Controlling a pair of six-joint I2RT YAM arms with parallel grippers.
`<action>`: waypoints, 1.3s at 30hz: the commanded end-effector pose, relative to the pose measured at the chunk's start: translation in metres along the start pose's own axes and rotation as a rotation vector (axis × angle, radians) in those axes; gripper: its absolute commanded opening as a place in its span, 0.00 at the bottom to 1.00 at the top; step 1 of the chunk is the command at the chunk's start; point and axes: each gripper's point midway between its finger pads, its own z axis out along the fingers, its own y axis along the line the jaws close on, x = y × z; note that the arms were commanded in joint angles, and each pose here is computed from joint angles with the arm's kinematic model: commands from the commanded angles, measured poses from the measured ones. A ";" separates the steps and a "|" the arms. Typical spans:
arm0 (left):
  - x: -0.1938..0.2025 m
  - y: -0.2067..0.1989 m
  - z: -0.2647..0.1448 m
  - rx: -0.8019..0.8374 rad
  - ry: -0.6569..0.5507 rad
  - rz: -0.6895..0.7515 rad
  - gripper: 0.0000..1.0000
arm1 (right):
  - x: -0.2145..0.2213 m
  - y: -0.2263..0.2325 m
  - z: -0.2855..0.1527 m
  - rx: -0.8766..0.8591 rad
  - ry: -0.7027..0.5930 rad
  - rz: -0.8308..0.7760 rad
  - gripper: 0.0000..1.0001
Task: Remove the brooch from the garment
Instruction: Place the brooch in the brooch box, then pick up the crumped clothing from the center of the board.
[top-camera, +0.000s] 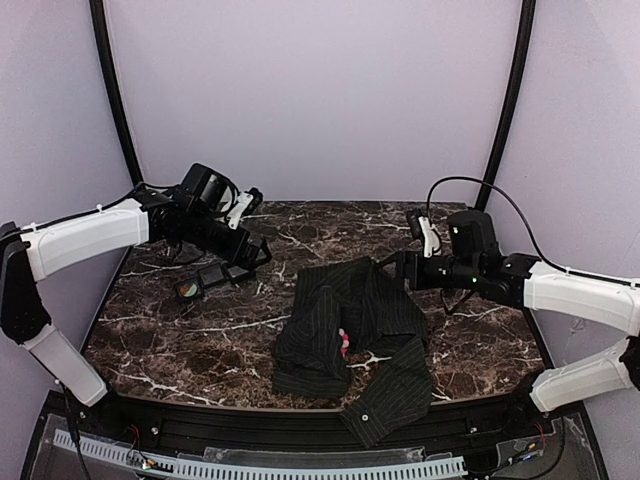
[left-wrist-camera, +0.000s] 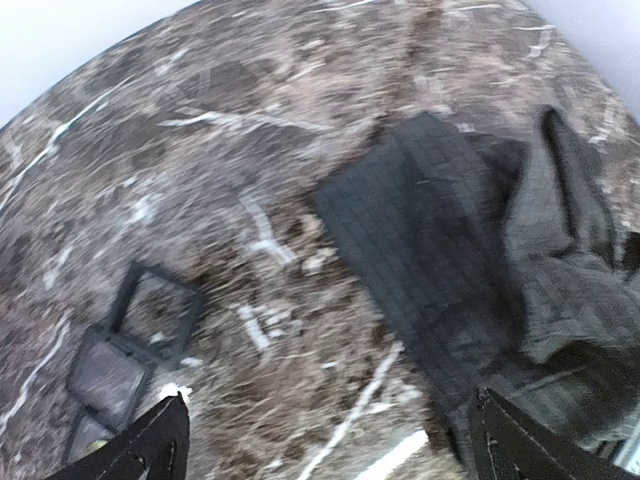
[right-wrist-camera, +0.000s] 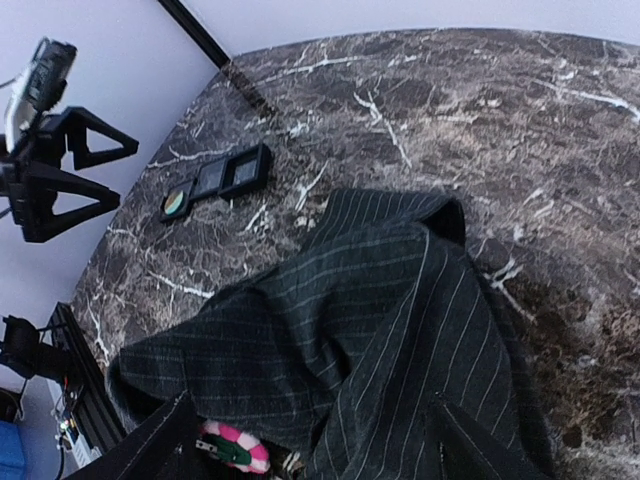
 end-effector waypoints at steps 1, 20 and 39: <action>-0.026 -0.067 -0.012 0.225 -0.066 0.026 0.99 | 0.031 -0.002 0.001 0.087 0.096 0.017 0.78; 0.049 -0.178 0.007 0.339 0.058 -0.245 0.99 | 0.061 -0.021 0.043 0.240 0.140 0.031 0.55; 0.058 -0.159 0.039 0.241 0.089 -0.225 0.01 | 0.038 -0.017 0.046 0.251 0.089 0.001 0.00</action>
